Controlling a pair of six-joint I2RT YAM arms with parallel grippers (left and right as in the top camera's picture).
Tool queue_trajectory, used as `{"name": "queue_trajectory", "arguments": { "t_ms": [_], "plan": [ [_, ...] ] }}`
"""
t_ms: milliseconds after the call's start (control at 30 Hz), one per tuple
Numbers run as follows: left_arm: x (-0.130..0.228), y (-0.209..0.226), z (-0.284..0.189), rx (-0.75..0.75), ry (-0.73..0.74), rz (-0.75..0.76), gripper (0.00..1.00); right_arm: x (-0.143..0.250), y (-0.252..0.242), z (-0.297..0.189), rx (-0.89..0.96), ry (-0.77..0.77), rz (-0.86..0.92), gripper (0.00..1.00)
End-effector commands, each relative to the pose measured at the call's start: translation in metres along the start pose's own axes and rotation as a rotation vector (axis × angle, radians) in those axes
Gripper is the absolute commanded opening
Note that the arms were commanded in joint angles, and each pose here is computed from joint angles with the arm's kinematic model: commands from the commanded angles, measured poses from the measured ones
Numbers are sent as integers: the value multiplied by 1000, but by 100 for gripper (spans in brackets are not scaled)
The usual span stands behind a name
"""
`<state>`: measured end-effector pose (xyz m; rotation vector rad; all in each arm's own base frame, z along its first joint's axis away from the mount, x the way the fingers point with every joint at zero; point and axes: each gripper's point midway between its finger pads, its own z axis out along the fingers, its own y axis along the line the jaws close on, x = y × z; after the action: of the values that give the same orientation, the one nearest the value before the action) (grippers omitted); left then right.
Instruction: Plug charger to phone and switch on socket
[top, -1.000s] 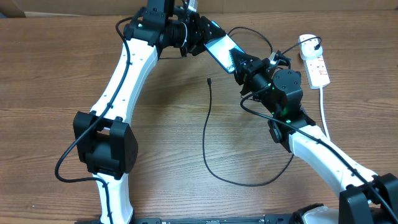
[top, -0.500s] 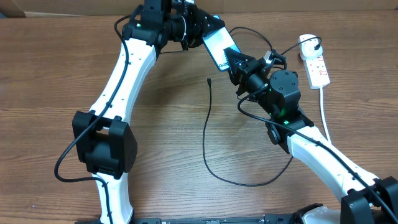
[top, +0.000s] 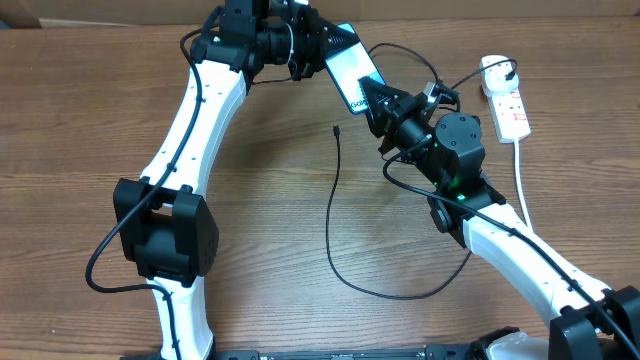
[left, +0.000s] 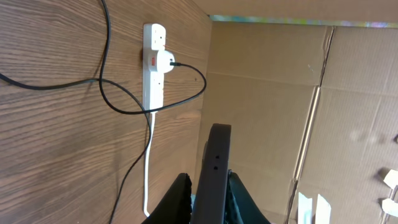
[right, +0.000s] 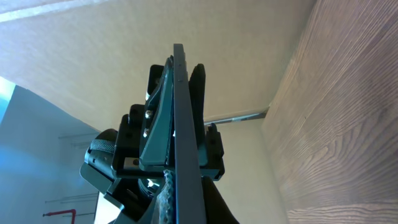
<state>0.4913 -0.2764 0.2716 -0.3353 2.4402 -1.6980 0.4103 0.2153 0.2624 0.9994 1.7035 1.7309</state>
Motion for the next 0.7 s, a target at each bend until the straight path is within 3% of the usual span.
{"name": "queue_trajectory", "arguments": {
  "t_ms": [0,300,567,667],
  "plan": [
    [41,-36,11,80,132,77,4,51,-27,5,78,199,-82,7],
    [31,-28,8,46,87,55,4,49,-27,5,73,195,-135,31],
    [23,-9,-1,-15,57,14,4,48,-27,5,72,188,-162,36],
    [19,-7,-3,-17,46,17,4,47,-27,5,70,186,-189,46]
  ]
}}
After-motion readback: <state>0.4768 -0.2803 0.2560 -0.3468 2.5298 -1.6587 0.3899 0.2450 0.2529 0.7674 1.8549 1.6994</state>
